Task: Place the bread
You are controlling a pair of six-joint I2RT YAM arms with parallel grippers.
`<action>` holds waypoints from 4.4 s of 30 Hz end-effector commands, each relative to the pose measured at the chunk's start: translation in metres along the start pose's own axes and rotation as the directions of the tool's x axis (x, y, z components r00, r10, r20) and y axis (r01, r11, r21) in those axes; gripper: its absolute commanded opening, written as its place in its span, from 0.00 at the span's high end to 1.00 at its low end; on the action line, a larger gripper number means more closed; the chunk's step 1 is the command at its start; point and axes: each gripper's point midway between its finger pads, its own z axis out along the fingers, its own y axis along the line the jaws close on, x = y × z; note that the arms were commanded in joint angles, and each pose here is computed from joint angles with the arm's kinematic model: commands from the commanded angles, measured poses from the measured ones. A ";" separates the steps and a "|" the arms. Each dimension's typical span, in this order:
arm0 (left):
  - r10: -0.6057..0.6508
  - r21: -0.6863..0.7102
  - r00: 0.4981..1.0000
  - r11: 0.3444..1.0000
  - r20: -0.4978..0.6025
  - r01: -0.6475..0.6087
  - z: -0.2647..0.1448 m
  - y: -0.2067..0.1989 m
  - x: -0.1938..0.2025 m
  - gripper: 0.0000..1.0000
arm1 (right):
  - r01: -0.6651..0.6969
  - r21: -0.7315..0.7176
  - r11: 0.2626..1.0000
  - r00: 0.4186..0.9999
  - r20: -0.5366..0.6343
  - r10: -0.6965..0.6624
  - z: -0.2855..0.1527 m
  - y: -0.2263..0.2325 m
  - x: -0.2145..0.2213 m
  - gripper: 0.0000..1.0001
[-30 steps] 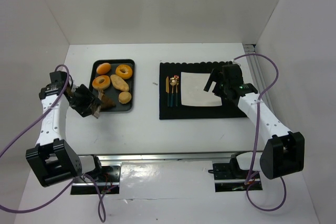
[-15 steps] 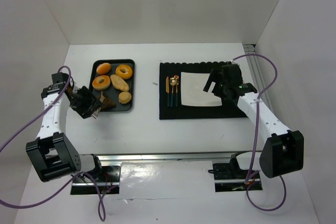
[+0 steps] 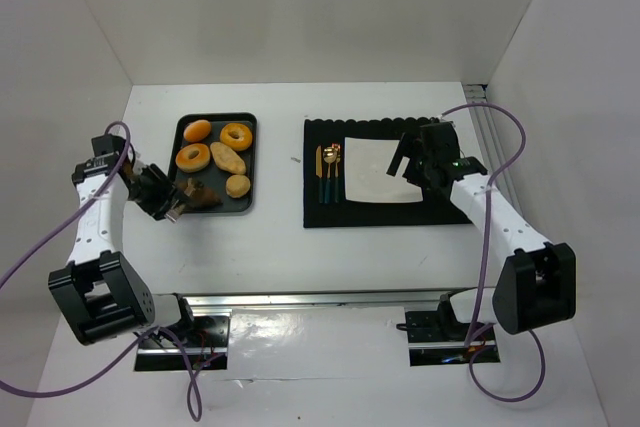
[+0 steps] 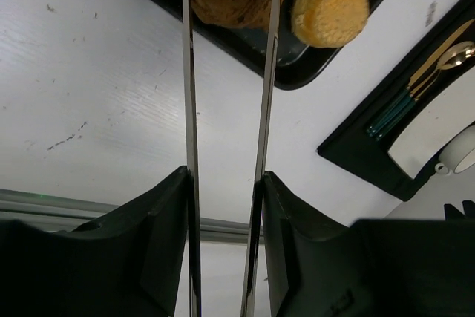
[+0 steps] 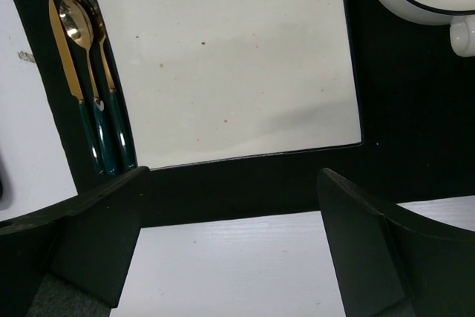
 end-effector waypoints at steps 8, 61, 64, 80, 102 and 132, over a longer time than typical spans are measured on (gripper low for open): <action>0.178 0.216 0.948 0.947 0.263 -0.238 -0.093 -0.095 -0.037 0.84 | 0.013 -0.003 1.000 0.996 0.086 -0.013 -0.017 0.012 -0.039 0.00; 0.720 0.605 0.691 0.579 -0.064 -0.547 0.067 -0.371 0.201 0.38 | -0.063 0.172 0.983 0.927 0.375 -0.006 -0.118 -0.029 -0.092 0.00; 0.710 0.541 0.704 0.597 -0.013 -0.592 0.057 -0.360 0.167 0.41 | -0.074 0.160 0.984 0.922 0.387 0.006 -0.119 -0.028 -0.092 0.00; 0.685 -0.041 0.689 0.716 0.237 -0.697 -0.004 -0.245 -0.033 0.41 | -0.071 0.109 0.992 0.935 0.353 0.028 -0.101 -0.017 -0.086 0.00; 0.657 -0.455 0.742 0.707 0.137 -0.542 0.047 -0.147 -0.144 0.27 | -0.051 0.078 0.996 0.953 0.303 0.025 -0.083 -0.005 -0.084 0.00; 0.573 -0.369 0.772 0.804 0.275 -0.466 -0.001 -0.158 -0.152 0.62 | -0.043 0.078 0.996 0.962 0.271 0.020 -0.066 0.000 -0.085 0.00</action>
